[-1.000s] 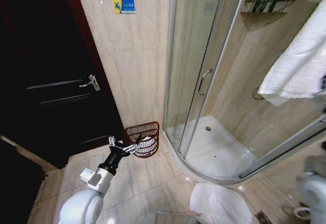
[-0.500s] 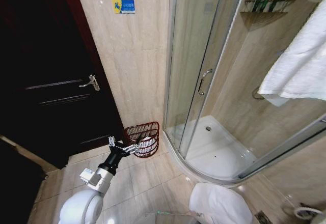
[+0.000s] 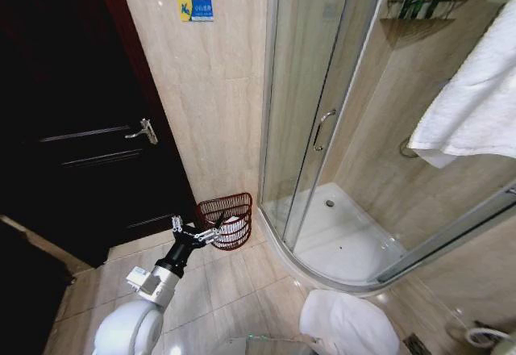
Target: Discard the used towel into the hamper.
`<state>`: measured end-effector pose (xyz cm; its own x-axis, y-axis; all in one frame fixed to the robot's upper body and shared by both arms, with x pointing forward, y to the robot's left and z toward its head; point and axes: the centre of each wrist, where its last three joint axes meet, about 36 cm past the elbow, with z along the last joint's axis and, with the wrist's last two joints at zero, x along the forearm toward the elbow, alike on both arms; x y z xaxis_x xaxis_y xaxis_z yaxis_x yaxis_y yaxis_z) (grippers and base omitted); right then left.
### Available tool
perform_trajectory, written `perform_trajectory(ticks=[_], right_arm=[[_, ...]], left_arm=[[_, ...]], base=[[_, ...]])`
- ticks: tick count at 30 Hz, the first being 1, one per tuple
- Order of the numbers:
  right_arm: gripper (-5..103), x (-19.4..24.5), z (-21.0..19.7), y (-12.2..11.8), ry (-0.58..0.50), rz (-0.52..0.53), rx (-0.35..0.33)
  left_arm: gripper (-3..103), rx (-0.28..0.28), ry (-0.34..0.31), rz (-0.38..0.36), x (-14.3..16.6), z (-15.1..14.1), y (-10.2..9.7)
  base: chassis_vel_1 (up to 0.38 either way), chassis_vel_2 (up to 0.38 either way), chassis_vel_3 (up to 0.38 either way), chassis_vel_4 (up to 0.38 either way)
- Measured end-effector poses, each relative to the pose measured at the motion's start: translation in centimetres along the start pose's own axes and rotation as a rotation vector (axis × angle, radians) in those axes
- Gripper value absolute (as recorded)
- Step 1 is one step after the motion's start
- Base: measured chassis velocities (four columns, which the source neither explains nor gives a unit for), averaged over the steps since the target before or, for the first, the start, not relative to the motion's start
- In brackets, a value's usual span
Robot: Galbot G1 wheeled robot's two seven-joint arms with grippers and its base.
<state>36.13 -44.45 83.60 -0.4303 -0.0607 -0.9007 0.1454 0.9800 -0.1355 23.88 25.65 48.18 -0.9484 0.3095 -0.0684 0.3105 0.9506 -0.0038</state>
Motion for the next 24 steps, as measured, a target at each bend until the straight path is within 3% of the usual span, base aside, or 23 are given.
perform_trajectory(ticks=[8, 11, 13, 16, 24], right_arm=[[100, -3.0, -0.8, -1.1, 0.052, 0.02, 0.039], [100, -3.8, -1.0, -0.6, 0.057, 0.006, 0.014], [100, -4.1, -1.4, 0.4, 0.062, -0.02, -0.06], [100, -4.5, -1.5, 1.5, 0.065, -0.033, -0.098], [100, -5.6, -1.8, 3.5, 0.079, -0.039, -0.136]], left_arm=[[100, 0.0, 0.0, 0.0, 0.0, 0.0, 0.0], [100, 0.0, 0.0, 0.0, 0.0, 0.0, 0.0], [100, 0.0, 0.0, 0.0, 0.0, 0.0, 0.0], [100, 0.0, 0.0, 0.0, 0.0, 0.0, 0.0], [100, 0.0, 0.0, 0.0, 0.0, 0.0, 0.0]], base=[[0.0, 0.0, 0.0, 0.0], [0.0, 0.0, 0.0, 0.0], [0.0, 0.0, 0.0, 0.0], [0.0, 0.0, 0.0, 0.0], [0.0, 0.0, 0.0, 0.0]])
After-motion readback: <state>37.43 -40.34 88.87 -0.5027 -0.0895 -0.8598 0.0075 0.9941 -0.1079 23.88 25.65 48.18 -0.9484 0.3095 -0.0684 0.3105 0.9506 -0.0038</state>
